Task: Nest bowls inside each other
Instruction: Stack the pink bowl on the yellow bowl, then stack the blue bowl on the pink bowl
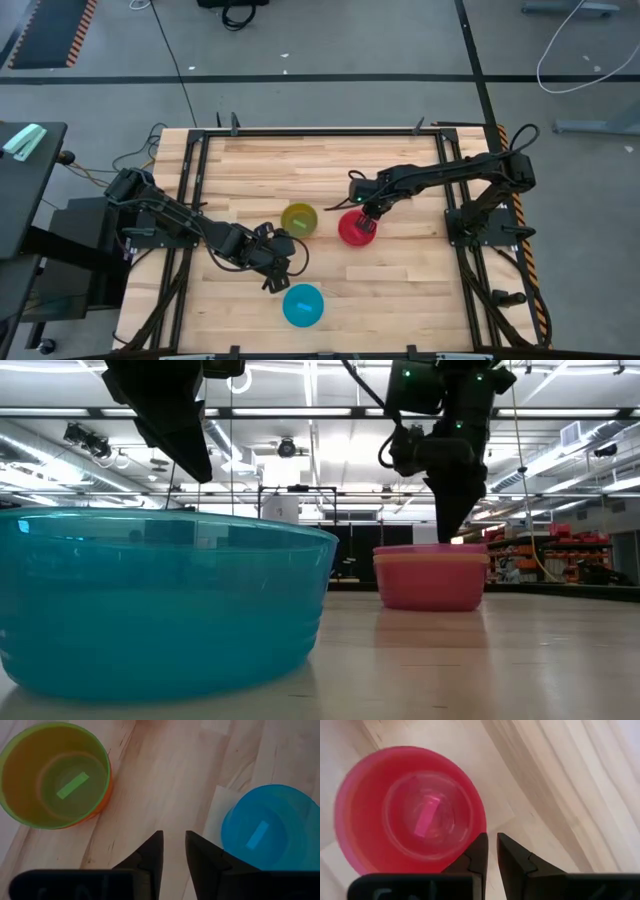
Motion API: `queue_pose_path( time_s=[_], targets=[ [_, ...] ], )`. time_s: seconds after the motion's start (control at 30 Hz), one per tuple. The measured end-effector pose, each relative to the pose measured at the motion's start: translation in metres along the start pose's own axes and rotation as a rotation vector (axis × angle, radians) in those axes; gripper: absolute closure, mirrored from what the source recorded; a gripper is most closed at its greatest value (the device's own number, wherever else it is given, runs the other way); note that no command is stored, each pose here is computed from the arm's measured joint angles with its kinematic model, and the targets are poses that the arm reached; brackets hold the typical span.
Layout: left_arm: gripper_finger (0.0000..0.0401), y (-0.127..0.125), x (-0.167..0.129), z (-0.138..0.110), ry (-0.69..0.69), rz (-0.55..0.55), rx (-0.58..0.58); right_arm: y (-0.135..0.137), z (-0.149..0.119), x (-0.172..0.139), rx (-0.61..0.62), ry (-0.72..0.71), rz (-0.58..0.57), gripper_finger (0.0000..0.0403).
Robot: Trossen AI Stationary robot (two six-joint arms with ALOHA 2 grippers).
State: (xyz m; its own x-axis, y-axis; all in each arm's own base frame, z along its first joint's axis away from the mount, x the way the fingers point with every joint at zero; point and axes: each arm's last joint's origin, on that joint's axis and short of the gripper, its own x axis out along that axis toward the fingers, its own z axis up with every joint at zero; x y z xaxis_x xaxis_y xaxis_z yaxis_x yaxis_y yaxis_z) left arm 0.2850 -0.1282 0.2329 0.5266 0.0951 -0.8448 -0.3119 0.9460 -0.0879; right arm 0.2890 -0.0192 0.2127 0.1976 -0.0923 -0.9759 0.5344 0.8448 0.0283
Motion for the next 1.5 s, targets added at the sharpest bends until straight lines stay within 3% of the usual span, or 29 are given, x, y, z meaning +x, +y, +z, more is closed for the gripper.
queue_pose_path(
  time_s=[0.23,0.37,0.7,0.97,1.2,1.5],
  targets=[
    [0.0307,0.001,0.001,0.001,0.007,0.001,-0.005,0.003,0.002,-0.015,-0.014,-0.059,0.016,0.0355],
    [0.0307,-0.005,0.006,-0.005,0.083,-0.054,0.0,0.013,-0.005,-0.018,-0.041,-0.062,0.031,0.0355],
    [0.0303,-0.033,0.032,-0.022,0.148,-0.16,0.001,0.062,-0.042,-0.025,-0.137,-0.066,0.054,0.0355],
    [0.03,-0.03,0.042,-0.019,0.156,-0.146,-0.029,0.089,-0.073,-0.031,-0.184,-0.098,0.053,0.0355],
    [0.0294,-0.03,0.044,-0.018,0.163,-0.15,-0.044,0.098,-0.085,-0.034,-0.211,-0.128,0.04,0.0355],
    [0.028,-0.038,0.052,-0.018,0.182,-0.235,-0.048,0.098,-0.084,-0.034,-0.21,-0.148,0.024,0.0355]
  ],
)
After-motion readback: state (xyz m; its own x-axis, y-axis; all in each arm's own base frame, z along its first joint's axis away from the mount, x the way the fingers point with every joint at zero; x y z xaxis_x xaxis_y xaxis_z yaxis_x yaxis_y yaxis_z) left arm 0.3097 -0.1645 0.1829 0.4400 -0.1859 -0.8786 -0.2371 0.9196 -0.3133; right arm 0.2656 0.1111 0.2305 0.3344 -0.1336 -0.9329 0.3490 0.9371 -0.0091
